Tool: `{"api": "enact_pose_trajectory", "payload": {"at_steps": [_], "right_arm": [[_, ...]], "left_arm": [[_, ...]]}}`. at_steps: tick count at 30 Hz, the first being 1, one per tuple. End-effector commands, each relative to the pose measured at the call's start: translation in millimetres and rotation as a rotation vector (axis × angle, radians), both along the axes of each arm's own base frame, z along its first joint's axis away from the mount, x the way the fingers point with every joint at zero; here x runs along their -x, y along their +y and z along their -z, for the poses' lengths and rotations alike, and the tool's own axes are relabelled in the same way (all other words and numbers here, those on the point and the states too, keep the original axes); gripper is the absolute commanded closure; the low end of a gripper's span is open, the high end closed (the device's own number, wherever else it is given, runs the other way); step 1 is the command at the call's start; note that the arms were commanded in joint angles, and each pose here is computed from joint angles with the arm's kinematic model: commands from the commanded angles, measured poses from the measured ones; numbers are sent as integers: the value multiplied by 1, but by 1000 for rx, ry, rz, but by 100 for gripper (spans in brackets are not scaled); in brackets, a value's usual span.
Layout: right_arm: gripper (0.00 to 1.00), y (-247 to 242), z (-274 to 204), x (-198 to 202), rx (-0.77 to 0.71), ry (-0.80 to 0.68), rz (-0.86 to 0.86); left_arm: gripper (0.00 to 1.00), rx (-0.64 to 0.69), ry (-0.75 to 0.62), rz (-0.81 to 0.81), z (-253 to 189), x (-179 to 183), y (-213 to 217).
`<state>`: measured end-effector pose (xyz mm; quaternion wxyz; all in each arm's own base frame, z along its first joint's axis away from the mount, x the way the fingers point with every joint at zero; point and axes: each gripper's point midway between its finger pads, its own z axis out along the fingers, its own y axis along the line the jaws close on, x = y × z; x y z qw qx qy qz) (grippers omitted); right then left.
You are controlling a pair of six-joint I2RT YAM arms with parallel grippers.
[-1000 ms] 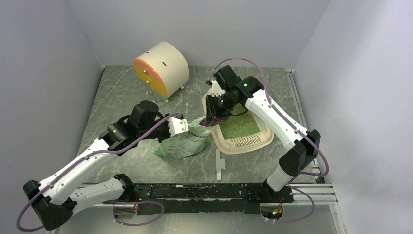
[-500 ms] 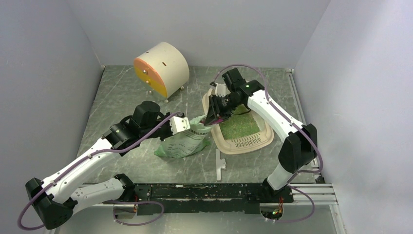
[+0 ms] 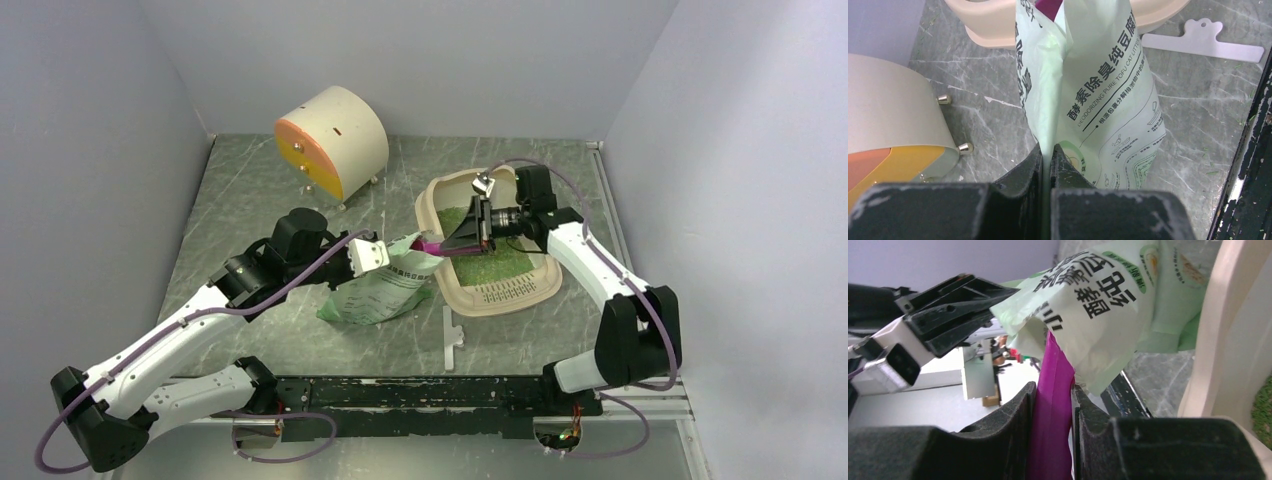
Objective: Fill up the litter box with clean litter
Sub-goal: 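Scoop the cat litter from the cat litter bag.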
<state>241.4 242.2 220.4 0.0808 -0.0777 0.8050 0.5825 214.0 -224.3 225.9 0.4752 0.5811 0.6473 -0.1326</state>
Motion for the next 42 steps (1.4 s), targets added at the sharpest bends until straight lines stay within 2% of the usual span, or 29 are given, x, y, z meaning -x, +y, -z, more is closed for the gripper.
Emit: {"api": "enact_pose_trajectory", "payload": {"at_steps": [1, 8, 13, 24, 29, 33, 38, 42], "right_arm": [[100, -9, -36, 10, -195, -77, -77], [100, -42, -28, 12, -233, -52, 0], [100, -55, -29, 10, -251, -35, 61], [100, -57, -52, 11, -296, -15, 189], [100, -62, -39, 14, -254, 23, 237], [100, -58, -38, 17, -287, 58, 266], [100, -12, -36, 33, -268, 68, 177], [100, -6, -43, 32, -303, 66, 160]], "left_arm": [[95, 139, -93, 91, -42, 1, -26], [95, 110, -110, 85, -43, -6, -26], [95, 95, -151, -1, -50, -17, -15], [95, 94, -224, -115, -65, -21, 13], [95, 106, -233, -151, -70, -17, 23], [95, 116, -250, -163, -73, -16, 28], [95, 80, -302, -257, -82, -27, 45], [95, 77, -366, -323, -99, -30, 61]]}}
